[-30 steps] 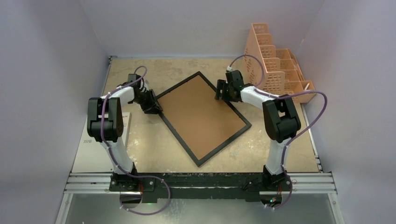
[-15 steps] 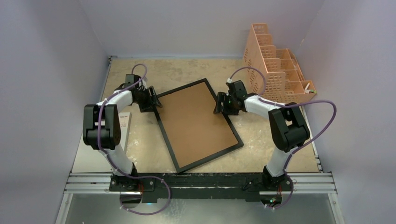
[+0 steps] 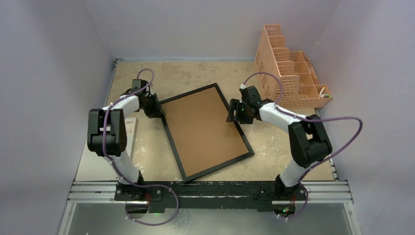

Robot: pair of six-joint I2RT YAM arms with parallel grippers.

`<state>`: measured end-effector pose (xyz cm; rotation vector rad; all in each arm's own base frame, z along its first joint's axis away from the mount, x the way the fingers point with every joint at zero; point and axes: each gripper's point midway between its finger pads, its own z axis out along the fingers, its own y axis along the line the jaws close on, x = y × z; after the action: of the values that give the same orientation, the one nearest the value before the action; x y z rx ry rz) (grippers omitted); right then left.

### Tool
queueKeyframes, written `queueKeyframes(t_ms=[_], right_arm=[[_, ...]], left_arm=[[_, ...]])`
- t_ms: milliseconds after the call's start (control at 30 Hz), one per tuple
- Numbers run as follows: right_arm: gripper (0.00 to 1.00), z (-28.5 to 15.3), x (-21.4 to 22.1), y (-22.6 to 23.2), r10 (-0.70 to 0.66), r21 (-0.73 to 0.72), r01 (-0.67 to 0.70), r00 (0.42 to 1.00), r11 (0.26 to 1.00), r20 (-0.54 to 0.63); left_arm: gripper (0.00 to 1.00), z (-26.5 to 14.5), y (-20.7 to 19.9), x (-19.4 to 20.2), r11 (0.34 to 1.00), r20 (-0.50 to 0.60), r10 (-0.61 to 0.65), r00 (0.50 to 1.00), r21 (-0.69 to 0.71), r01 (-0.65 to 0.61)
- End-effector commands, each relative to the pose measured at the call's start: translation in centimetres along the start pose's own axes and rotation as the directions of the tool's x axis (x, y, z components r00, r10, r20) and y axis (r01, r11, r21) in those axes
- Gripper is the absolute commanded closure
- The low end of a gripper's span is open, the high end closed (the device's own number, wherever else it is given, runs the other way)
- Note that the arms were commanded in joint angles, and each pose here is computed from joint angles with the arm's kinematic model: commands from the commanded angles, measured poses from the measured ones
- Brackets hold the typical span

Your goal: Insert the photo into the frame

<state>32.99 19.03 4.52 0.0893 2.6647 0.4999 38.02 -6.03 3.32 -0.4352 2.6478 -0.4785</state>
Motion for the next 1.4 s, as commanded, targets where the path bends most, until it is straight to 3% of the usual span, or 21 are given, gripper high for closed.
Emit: queueKeyframes(t_ms=[0, 133, 233, 367, 500, 600, 833, 1033, 1367], right_arm=[[0.27, -3.8, -4.1, 1.5, -0.010, 0.001, 0.010, 0.988, 1.000, 0.156], [0.28, -5.7, -5.8, 5.8, -0.043, -0.197, 0.088, 0.974, 0.976, 0.224], [0.30, -6.8, -5.6, 10.8, -0.072, -0.404, 0.166, 0.969, 0.899, 0.238], [0.34, -7.3, -3.9, 18.6, -0.144, -0.563, 0.274, 0.953, 0.779, 0.265], [0.45, -6.0, 0.1, 24.8, -0.194, -0.722, 0.242, 0.969, 0.648, 0.150], [0.52, -4.7, 3.4, 27.7, -0.258, -0.774, 0.214, 0.964, 0.595, 0.069], [0.67, -1.3, 9.9, 29.3, -0.343, -0.817, 0.110, 0.932, 0.566, -0.112], [0.89, 0.9, 10.9, 30.4, -0.313, -0.821, 0.048, 0.936, 0.569, -0.162], [0.92, 4.9, 12.0, 29.0, -0.288, -0.744, 0.018, 0.928, 0.668, -0.237]], left_arm=[[0.79, 0.5, 0.1, 0.0, 1.000, 0.012, 0.013, 1.000, -0.005, -0.013], [0.90, 1.0, 0.1, 0.7, 1.000, -0.010, 0.000, 1.000, 0.008, 0.000], [0.97, 1.0, 0.5, 1.3, 1.000, -0.029, 0.007, 1.000, -0.007, -0.007], [1.00, 0.8, 0.7, 1.5, 1.000, -0.034, 0.017, 0.999, -0.012, -0.018], [1.00, 1.0, 0.7, 2.0, 1.000, -0.046, 0.013, 0.999, -0.005, -0.013], [1.00, 1.1, 0.8, 2.2, 1.000, -0.052, 0.011, 0.999, -0.010, -0.012], [1.00, 1.2, 1.4, 2.7, 1.000, -0.062, 0.004, 0.998, -0.029, -0.006], [1.00, 1.5, 1.9, 3.2, 0.999, -0.070, 0.003, 0.998, -0.047, -0.006], [1.00, 1.7, 2.3, 3.5, 0.998, -0.083, -0.003, 0.997, -0.068, -0.003]])
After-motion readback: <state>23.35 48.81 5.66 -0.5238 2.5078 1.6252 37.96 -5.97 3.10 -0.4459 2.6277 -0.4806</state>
